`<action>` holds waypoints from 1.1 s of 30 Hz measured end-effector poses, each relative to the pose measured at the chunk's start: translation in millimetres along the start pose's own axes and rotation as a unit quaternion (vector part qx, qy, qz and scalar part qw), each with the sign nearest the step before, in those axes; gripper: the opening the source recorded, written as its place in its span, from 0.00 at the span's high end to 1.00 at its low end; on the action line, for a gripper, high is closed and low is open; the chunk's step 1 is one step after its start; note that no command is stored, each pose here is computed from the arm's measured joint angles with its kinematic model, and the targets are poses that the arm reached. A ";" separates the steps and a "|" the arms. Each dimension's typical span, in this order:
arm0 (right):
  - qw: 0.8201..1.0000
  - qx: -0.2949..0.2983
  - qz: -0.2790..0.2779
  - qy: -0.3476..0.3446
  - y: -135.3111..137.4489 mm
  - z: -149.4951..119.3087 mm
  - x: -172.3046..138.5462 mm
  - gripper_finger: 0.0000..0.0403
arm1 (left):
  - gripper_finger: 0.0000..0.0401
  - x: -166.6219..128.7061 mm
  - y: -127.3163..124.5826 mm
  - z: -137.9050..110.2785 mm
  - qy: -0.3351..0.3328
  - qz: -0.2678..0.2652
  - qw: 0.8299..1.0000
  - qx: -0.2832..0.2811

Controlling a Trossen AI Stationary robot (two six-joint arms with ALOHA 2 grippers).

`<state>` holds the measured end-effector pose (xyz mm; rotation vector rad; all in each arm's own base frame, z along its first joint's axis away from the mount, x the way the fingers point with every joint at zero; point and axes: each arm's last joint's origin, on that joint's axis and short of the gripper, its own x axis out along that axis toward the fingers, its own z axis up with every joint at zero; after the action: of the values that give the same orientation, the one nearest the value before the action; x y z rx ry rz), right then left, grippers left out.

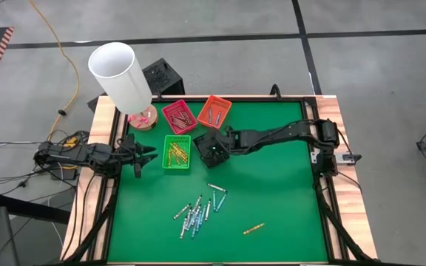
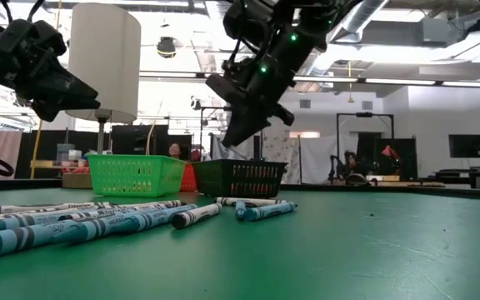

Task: Sort crayons
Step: Put the black crayon into the black bin

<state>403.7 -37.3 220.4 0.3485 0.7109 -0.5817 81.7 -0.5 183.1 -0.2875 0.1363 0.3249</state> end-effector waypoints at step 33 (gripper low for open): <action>1.000 0.011 -0.015 0.003 -3.2 -30.2 42.0 0.98 | 0.66 0.2 0.9 0.2 -0.004 0.017 1.000 -0.003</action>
<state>412.1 -41.1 169.5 0.3608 0.7177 -0.6177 81.6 0.4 183.0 -0.2903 0.1317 0.3593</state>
